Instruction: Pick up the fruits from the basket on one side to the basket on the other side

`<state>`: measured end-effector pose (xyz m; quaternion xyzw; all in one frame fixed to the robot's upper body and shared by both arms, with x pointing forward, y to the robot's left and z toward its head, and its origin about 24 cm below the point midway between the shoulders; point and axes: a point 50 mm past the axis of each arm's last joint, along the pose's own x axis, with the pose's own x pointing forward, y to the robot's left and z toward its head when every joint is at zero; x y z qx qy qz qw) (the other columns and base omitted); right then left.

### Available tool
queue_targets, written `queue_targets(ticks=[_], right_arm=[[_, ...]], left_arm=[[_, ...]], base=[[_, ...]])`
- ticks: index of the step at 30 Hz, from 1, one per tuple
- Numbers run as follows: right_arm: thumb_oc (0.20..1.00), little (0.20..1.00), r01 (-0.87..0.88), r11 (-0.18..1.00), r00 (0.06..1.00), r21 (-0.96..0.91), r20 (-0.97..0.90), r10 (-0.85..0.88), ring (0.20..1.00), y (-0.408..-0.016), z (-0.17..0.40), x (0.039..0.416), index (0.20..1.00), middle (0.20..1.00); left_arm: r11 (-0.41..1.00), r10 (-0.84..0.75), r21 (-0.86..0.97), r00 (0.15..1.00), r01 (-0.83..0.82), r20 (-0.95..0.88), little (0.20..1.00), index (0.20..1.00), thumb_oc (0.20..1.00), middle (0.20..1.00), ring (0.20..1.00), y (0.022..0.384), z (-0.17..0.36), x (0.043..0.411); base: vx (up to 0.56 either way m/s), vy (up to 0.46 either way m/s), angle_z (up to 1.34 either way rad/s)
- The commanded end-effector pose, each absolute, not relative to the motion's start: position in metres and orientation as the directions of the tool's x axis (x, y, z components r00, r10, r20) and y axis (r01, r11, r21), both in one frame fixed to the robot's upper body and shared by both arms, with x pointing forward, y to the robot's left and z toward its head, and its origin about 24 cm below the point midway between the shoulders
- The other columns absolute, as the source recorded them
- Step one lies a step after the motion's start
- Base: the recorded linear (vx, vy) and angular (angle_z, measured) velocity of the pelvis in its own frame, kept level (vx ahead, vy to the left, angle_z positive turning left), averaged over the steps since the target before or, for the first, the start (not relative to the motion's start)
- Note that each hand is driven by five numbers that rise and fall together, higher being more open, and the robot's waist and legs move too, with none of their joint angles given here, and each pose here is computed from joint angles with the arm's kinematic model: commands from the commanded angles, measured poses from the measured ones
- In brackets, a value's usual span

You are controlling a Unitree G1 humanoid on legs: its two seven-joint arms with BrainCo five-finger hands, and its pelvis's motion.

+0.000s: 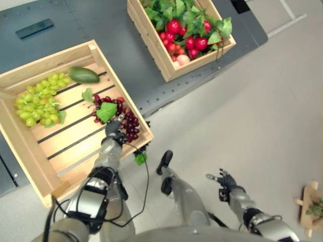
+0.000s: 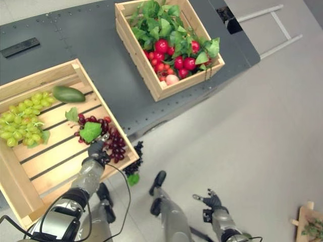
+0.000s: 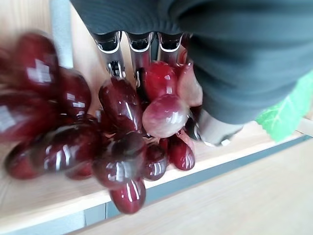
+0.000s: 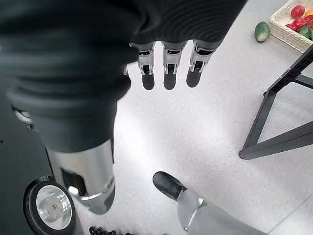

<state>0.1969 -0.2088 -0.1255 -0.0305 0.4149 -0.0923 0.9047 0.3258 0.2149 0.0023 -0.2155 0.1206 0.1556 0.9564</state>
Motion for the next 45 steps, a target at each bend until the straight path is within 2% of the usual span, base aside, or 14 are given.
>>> queue_targets(ticks=[1,21,37,45], right_arm=[[1.000,1.000,0.139,0.978,0.685,-0.157,-0.698,-0.209,1.000,-0.217,-0.116,0.208,1.000,1.000],[1.000,1.000,0.148,0.977,0.678,-0.155,-0.704,-0.214,1.000,-0.217,-0.118,0.206,1.000,1.000],[1.000,1.000,0.227,0.968,0.678,-0.107,-0.696,-0.236,1.000,-0.227,-0.116,0.203,1.000,1.000],[1.000,1.000,0.239,0.966,0.667,-0.102,-0.706,-0.240,1.000,-0.231,-0.118,0.198,1.000,1.000]], left_arm=[[0.870,0.043,-0.478,0.986,-0.116,-0.162,0.200,0.200,0.200,0.200,0.200,0.155,0.032,0.349],[0.865,0.040,-0.487,0.984,-0.122,-0.174,0.200,0.200,0.200,0.200,0.200,0.155,0.026,0.346],[0.804,0.004,-0.594,0.999,-0.032,-0.048,0.200,0.200,0.200,0.200,0.200,0.180,0.023,0.311],[0.777,-0.039,-0.628,0.999,0.039,0.014,0.200,0.200,0.200,0.200,0.200,0.179,0.028,0.302]], base=[[0.00,0.000,0.00],[0.00,0.000,0.00],[0.00,0.000,0.00],[0.00,0.003,0.07]])
